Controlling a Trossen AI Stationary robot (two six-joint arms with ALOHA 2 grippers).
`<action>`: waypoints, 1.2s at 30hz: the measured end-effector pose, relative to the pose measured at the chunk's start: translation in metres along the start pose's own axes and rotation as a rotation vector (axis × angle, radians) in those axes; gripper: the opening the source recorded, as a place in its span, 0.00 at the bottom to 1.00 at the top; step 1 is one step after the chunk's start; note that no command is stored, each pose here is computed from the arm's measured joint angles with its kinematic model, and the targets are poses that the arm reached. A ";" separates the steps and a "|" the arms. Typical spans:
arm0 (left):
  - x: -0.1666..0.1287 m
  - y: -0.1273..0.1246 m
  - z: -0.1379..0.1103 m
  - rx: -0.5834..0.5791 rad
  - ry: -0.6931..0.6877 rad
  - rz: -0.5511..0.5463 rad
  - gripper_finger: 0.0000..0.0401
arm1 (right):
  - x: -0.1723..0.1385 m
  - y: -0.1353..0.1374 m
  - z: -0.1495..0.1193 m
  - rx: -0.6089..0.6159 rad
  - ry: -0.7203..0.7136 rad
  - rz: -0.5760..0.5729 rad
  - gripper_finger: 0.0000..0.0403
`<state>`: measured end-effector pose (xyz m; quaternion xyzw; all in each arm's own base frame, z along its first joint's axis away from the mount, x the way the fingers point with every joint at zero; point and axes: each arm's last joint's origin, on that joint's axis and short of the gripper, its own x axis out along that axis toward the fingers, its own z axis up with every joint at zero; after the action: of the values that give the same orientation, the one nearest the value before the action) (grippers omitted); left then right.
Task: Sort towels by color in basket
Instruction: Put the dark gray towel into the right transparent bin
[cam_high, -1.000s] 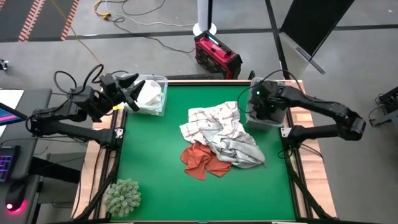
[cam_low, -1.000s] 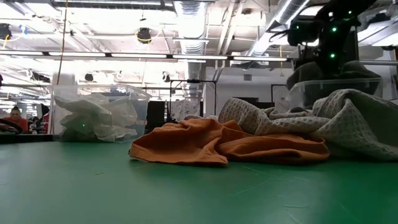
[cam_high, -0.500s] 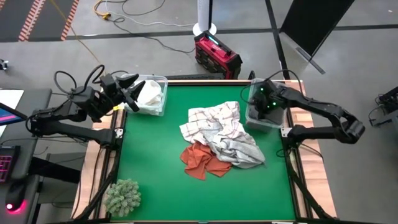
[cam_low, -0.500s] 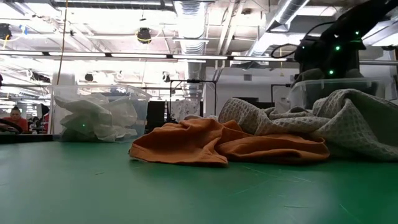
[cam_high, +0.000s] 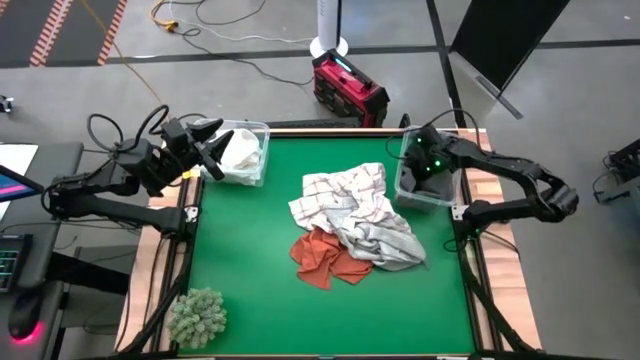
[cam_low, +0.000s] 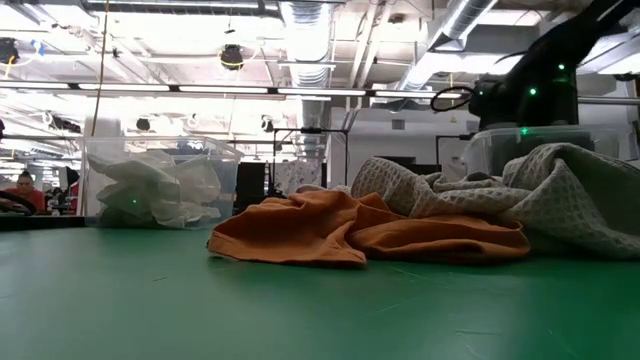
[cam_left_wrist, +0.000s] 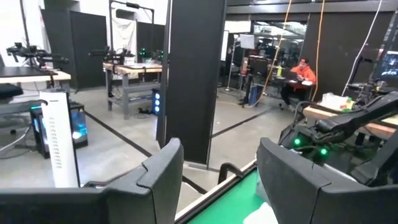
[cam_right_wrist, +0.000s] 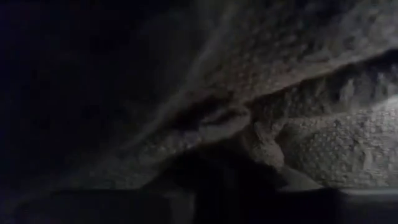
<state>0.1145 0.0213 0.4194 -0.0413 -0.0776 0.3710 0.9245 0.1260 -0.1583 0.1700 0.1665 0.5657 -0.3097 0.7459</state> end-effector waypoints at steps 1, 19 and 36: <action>0.000 0.000 0.000 0.002 0.000 0.000 0.48 | -0.005 -0.001 0.003 0.012 0.007 0.001 0.31; 0.000 0.000 0.000 0.025 0.000 -0.002 0.48 | -0.151 0.003 0.052 -0.117 -0.144 0.029 0.71; 0.000 0.000 0.000 0.005 0.000 -0.003 0.48 | -0.136 0.060 0.075 -0.250 -0.134 -0.100 0.70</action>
<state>0.1146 0.0212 0.4194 -0.0391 -0.0767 0.3696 0.9252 0.1976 -0.1207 0.3159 0.0231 0.5563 -0.2839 0.7806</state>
